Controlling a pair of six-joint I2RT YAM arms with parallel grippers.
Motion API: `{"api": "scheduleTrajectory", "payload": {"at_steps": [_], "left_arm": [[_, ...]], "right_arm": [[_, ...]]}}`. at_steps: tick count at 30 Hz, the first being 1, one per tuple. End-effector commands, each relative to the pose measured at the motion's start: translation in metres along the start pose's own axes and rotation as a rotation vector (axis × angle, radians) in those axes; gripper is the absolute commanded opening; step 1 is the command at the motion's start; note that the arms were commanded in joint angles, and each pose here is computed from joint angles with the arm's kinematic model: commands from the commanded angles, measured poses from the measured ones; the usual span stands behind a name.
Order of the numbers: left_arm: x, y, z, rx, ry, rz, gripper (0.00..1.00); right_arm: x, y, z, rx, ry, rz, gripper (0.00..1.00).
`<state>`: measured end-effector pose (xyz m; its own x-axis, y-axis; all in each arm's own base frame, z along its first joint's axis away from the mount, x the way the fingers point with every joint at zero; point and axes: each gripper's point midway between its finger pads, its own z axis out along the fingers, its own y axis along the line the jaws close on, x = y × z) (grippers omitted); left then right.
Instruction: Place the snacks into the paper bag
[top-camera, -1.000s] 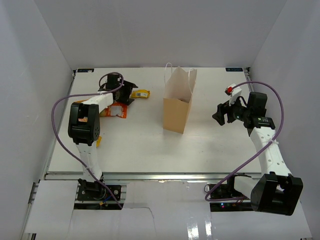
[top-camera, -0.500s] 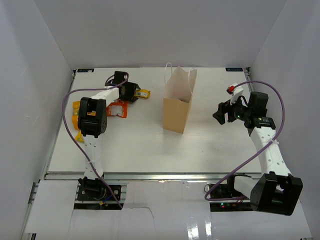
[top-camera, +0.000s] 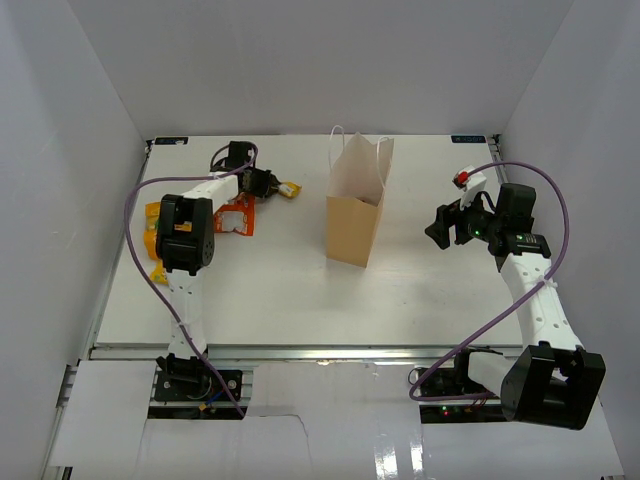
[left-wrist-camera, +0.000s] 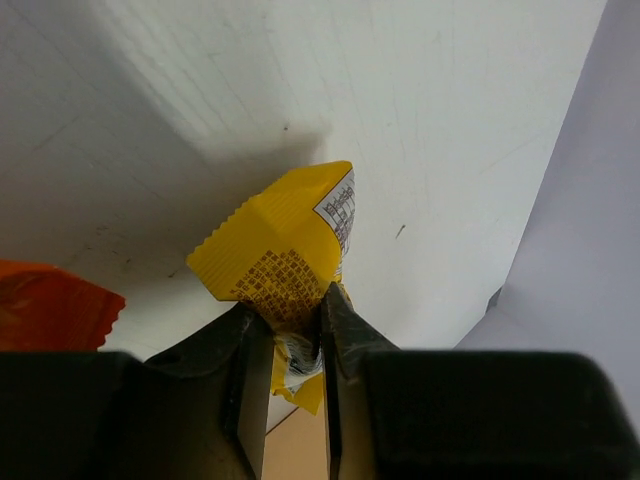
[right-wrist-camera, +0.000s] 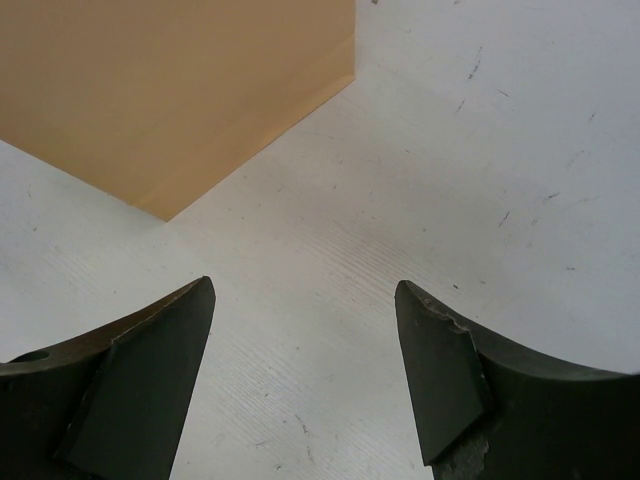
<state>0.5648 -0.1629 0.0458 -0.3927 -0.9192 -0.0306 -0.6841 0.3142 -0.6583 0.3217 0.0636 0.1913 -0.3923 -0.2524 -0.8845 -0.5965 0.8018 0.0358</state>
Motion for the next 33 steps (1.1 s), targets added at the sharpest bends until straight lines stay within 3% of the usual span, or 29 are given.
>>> {"api": "scheduleTrajectory", "payload": {"at_steps": [1, 6, 7, 10, 11, 18, 22, 25, 33], "left_arm": [[0.002, -0.058, -0.054, 0.175, -0.010, 0.116, 0.26], [0.012, -0.094, -0.122, 0.394, -0.025, 0.334, 0.24], [0.018, -0.111, -0.153, 0.482, -0.019, 0.369, 0.24], [0.035, -0.108, -0.182, 0.568, 0.011, 0.439, 0.22], [0.041, -0.126, -0.217, 0.670, -0.001, 0.476, 0.22], [0.069, -0.162, -0.329, 0.939, -0.051, 0.687, 0.20], [0.099, -0.184, -0.372, 1.055, -0.062, 0.830, 0.19], [0.129, -0.198, -0.390, 1.104, -0.057, 0.901, 0.19], [0.184, -0.205, -0.372, 1.030, -0.102, 1.102, 0.19]], "right_arm": [[-0.019, -0.002, -0.003, 0.000, -0.051, -0.024, 0.79], [-0.020, -0.004, -0.003, 0.003, -0.052, -0.027, 0.79], [-0.020, -0.003, -0.003, 0.003, -0.050, -0.028, 0.79], [-0.020, -0.004, -0.003, 0.004, -0.049, -0.028, 0.79], [-0.020, -0.004, -0.003, 0.004, -0.050, -0.029, 0.78], [-0.021, -0.004, -0.002, -0.007, -0.049, -0.030, 0.78], [-0.024, -0.002, -0.001, -0.022, -0.058, -0.033, 0.79], [-0.027, -0.002, -0.001, -0.025, -0.063, -0.035, 0.79], [-0.028, 0.001, -0.006, -0.024, -0.068, -0.043, 0.79]]}}
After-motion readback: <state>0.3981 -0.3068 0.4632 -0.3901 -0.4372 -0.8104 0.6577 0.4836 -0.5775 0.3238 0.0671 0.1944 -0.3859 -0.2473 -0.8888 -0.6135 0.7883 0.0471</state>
